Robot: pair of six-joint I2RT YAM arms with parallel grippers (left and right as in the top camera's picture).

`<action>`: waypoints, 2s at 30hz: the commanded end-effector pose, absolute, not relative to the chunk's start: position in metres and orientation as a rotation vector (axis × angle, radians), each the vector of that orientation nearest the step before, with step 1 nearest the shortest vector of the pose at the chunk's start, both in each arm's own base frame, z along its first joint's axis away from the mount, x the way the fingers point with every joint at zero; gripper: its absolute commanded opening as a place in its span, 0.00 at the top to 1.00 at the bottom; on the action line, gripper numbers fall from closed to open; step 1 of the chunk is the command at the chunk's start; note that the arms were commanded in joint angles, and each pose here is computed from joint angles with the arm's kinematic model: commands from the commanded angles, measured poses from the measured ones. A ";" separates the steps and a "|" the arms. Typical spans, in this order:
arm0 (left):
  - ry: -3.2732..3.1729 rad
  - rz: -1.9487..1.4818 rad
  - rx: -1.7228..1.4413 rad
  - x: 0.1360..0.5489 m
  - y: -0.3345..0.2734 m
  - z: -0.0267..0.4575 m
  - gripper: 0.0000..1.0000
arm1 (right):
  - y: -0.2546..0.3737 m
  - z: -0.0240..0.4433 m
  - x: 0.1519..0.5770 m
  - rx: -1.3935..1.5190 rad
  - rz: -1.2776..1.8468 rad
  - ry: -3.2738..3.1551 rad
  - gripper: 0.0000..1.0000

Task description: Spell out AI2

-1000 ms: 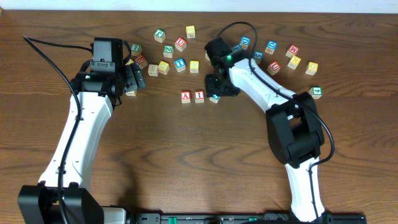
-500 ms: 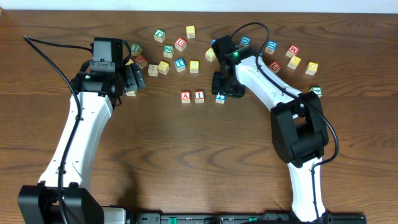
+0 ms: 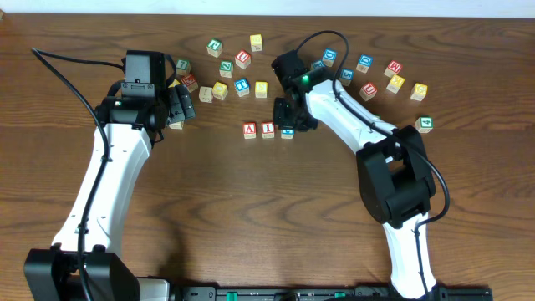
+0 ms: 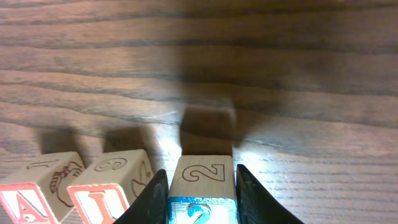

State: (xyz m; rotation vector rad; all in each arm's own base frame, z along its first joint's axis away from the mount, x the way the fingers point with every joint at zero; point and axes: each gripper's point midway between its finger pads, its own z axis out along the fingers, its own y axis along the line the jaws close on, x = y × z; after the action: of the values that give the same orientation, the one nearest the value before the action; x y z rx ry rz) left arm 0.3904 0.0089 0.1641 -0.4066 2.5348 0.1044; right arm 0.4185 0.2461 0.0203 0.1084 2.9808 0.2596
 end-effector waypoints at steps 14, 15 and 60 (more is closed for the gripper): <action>2.522 0.121 -0.419 0.393 0.012 0.167 0.02 | 0.256 0.028 0.424 0.007 0.244 2.916 0.72; 2.522 0.121 -0.419 0.393 0.012 0.167 0.02 | 0.256 0.026 0.424 0.007 0.242 2.919 0.72; 2.559 -0.005 -0.398 0.390 -0.005 0.163 0.02 | 0.207 0.062 0.429 0.017 0.245 2.925 0.68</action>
State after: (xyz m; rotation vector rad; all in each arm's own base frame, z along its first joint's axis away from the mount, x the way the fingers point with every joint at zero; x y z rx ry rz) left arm 0.3859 0.0036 0.1604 -0.4002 2.5648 0.0685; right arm 0.4286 0.2082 0.0628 0.0494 2.9319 0.2395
